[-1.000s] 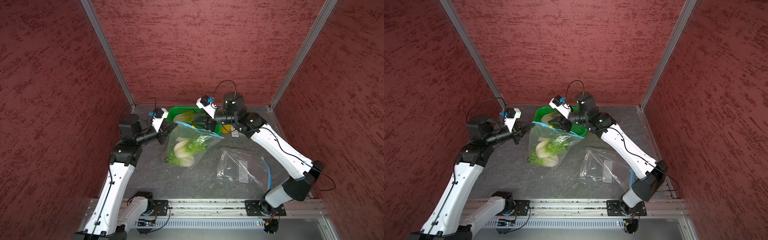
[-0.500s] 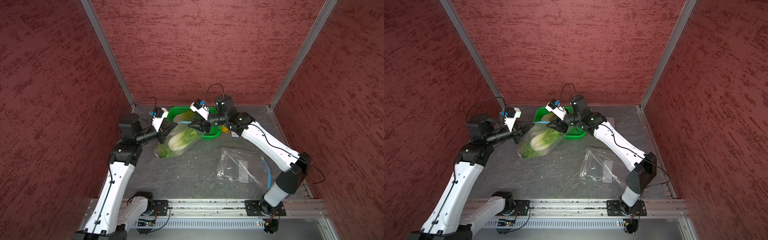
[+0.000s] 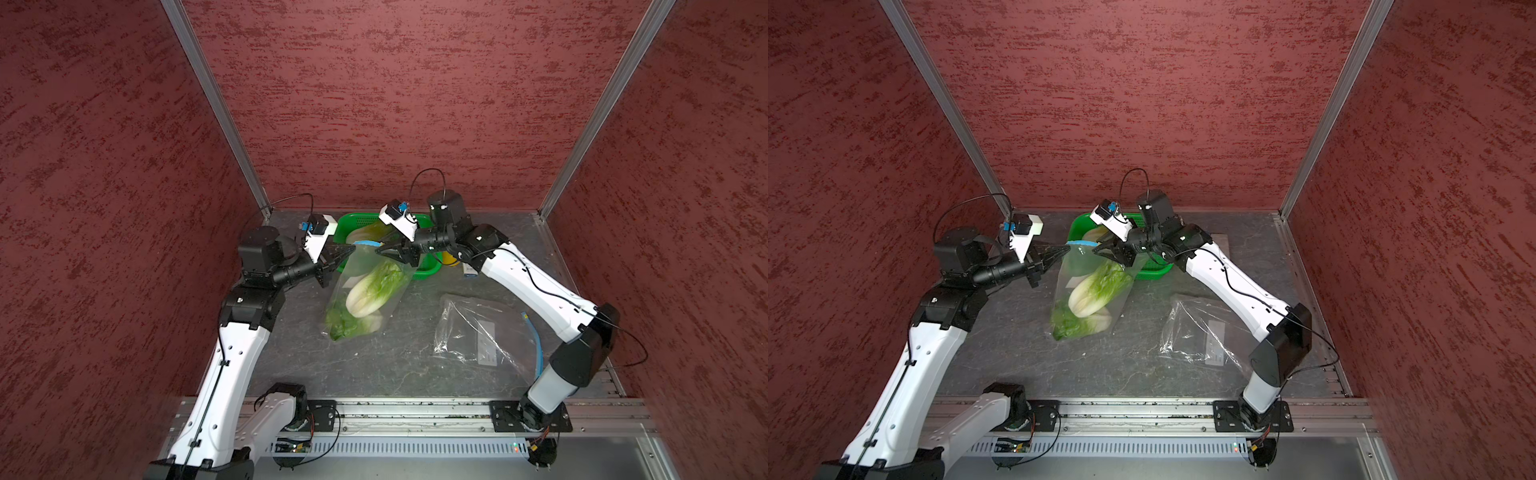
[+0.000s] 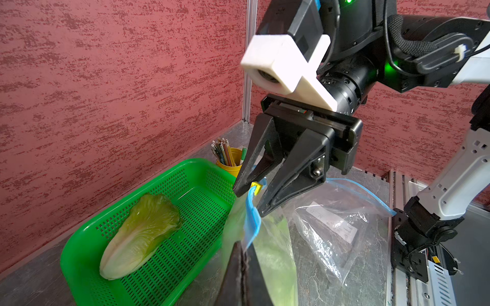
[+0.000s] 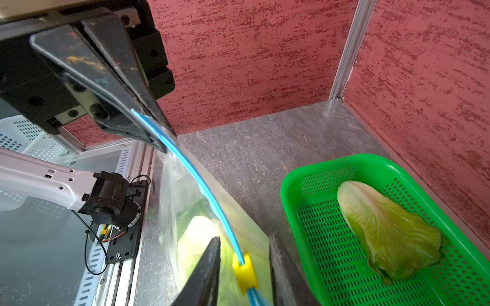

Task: Put the chinese cabbages into a zipper bag and zip it
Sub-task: Zip the zipper on the zipper food storage bag.

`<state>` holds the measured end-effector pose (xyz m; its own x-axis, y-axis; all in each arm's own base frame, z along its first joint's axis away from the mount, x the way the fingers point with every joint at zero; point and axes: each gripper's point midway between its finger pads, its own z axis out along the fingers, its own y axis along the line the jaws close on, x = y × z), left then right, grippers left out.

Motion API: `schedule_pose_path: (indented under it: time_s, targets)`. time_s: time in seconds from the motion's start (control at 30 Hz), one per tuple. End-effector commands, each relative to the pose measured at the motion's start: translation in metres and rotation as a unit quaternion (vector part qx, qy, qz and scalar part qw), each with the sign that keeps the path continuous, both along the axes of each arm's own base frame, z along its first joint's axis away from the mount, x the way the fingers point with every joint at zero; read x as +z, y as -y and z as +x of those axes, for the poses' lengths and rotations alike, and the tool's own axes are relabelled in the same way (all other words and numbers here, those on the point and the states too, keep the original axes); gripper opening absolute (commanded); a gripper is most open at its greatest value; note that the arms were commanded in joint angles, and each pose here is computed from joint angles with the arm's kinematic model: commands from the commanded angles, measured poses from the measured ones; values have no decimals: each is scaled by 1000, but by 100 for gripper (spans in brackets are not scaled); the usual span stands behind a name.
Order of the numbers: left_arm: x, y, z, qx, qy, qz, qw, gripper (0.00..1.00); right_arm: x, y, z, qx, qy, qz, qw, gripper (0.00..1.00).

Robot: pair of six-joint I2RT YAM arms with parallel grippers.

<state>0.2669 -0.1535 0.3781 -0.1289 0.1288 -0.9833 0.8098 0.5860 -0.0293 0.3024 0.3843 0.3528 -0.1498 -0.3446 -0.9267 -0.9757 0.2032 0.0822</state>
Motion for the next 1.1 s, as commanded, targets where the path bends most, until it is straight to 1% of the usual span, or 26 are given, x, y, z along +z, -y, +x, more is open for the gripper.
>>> schedule_pose_path:
  time_s: [0.0, 0.23, 0.43, 0.57, 0.7, 1.07]
  targets:
    - [25, 2, -4, -10, 49, -4, 999, 0, 27, 6, -13, 6, 24, 16, 1000, 30]
    - [25, 0, -3, -2, 49, -2, 999, 0, 25, 6, -12, 5, 23, 15, 1000, 21]
    - [29, 0, -2, 2, 55, -3, 998, 0, 16, 6, -10, 2, 17, 9, 1000, 16]
    - [29, -1, -1, 6, 56, -3, 998, 0, 16, 8, -9, -5, 20, 7, 1000, 14]
    - [31, -7, 3, 33, 58, -3, 998, 0, 14, 12, -9, -14, 20, 3, 1000, 13]
    - [39, -19, 6, 73, 62, -6, 995, 0, 14, 31, -6, -44, 21, 3, 999, 12]
